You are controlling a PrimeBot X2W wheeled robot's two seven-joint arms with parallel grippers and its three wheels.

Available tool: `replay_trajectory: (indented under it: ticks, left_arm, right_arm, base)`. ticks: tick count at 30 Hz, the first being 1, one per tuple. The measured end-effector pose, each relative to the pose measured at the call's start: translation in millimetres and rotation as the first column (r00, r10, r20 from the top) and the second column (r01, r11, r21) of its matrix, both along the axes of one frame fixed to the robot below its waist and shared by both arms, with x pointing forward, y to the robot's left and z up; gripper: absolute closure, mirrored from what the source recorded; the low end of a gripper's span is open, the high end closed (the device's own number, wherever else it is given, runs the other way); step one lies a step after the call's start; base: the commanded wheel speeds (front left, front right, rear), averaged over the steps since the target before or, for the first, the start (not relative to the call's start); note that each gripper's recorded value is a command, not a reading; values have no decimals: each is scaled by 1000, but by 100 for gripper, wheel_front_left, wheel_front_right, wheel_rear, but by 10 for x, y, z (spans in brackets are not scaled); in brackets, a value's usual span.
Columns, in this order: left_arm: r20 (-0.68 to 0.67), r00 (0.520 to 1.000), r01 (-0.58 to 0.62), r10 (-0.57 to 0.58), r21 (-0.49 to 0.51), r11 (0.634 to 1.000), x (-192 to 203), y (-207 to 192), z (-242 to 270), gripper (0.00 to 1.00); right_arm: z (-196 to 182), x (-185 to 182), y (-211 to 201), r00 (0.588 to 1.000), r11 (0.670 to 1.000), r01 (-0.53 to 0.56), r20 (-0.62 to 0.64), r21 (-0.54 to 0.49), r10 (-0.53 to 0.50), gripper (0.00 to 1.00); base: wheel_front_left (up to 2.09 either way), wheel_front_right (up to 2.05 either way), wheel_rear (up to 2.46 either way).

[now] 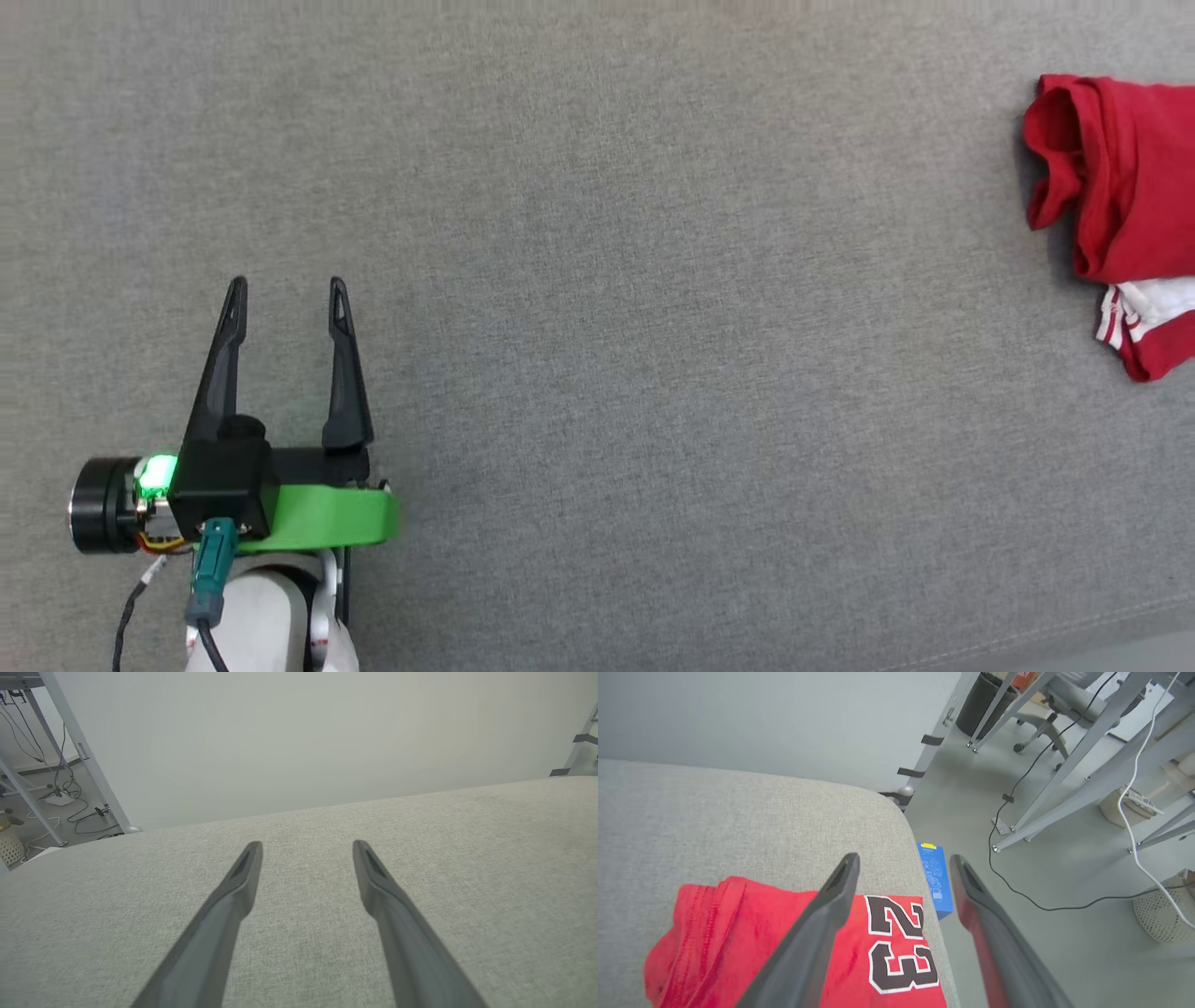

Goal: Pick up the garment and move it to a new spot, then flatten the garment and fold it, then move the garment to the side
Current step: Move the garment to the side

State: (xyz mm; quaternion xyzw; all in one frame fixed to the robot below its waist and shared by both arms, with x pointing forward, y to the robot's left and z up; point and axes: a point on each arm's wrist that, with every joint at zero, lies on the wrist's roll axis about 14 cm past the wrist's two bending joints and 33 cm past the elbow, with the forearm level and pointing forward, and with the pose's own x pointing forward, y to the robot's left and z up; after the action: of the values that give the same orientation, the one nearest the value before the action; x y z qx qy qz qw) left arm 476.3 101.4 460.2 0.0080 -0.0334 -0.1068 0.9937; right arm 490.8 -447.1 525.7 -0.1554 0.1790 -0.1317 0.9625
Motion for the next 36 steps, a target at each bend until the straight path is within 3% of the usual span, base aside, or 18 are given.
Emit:
replay_trajectory:
  ticks: [3,8,14,17,21,27,36]
  left_arm:
    - [1,1000,-25,25,-4,1000,-112,64,86,0]
    - [12,998,-69,69,-7,998,-297,195,233,0]
    - [23,991,-129,129,-2,992,-540,403,372,0]
    - [36,988,-152,152,-5,988,-635,476,449,0]
    - [49,981,-185,185,-3,983,-744,591,517,0]
    - [65,973,-221,221,-14,975,-904,713,607,0]
    - [61,967,-244,247,-44,969,-1131,814,637,0]
  right_arm:
    - [306,47,239,983,997,-76,170,-3,76,0]
    - [627,13,736,904,981,-192,389,3,176,0]
    - [772,-167,1447,797,947,-312,563,74,218,0]
    - [761,-295,1757,764,927,-363,599,92,240,0]
    - [624,-427,2110,752,900,-416,606,130,260,0]
    - [314,-658,2473,778,861,-450,577,238,247,0]
    - [63,-1002,2699,808,836,-452,541,311,235,0]
  base:
    - [0,0,0]
    - [0,0,0]
    - [0,0,0]
    - [0,0,0]
    - [0,0,0]
    - [0,0,0]
    - [0,0,0]
